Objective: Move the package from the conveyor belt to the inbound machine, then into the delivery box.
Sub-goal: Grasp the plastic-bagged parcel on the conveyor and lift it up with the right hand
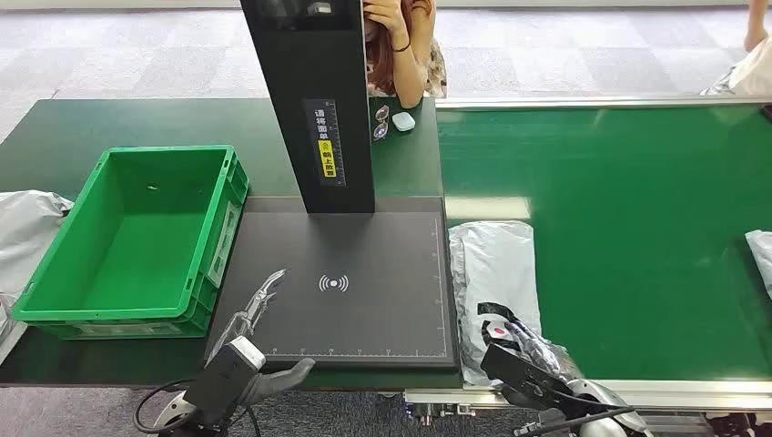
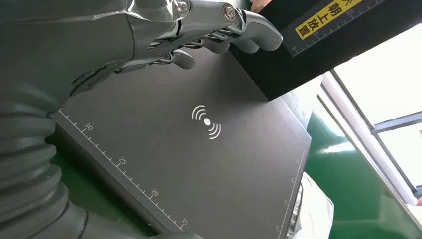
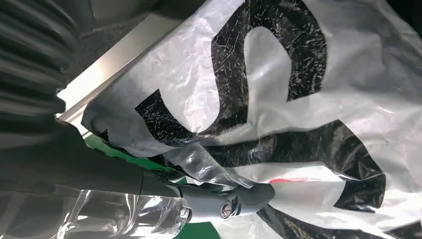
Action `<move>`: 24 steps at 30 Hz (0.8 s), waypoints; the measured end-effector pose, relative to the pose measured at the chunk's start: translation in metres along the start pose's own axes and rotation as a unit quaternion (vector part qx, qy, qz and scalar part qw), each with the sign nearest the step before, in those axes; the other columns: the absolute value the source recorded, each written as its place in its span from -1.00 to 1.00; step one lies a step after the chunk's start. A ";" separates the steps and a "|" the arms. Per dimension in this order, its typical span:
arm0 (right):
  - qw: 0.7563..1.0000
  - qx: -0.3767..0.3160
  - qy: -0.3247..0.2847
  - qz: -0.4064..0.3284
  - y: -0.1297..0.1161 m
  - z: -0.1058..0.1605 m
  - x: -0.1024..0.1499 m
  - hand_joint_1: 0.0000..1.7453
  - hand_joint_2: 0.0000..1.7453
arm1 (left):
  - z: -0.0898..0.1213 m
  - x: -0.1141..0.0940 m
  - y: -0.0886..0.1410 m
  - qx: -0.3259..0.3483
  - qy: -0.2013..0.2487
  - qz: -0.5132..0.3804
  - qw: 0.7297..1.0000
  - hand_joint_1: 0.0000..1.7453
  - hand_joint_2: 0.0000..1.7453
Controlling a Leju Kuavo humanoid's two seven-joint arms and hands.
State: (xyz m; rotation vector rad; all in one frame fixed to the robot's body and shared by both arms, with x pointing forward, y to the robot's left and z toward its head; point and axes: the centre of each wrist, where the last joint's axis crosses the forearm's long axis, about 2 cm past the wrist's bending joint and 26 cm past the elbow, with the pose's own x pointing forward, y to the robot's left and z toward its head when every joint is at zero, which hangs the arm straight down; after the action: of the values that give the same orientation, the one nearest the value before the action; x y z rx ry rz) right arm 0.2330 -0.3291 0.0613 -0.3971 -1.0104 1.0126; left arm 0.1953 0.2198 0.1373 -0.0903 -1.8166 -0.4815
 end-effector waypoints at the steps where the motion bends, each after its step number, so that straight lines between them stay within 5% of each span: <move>1: 1.000 -0.001 0.001 0.003 0.000 0.000 0.000 1.00 1.00 | 0.000 0.000 0.000 0.000 0.000 0.000 1.000 -1.00 1.00; 16: 0.997 -0.069 -0.017 0.008 -0.004 0.006 0.001 1.00 1.00 | 0.002 -0.002 0.001 0.004 0.002 0.004 1.000 -1.00 1.00; 24: 0.956 -0.243 -0.111 -0.123 -0.021 0.020 0.006 1.00 1.00 | 0.007 -0.004 -0.001 0.013 0.006 -0.003 1.000 -1.00 1.00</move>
State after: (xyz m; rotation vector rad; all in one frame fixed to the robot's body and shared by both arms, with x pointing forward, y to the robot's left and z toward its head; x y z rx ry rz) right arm 0.2281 -0.3380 0.0892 -0.5512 -1.4807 0.5819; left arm 0.1898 0.2224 0.1321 -0.0650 -1.8115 -0.4622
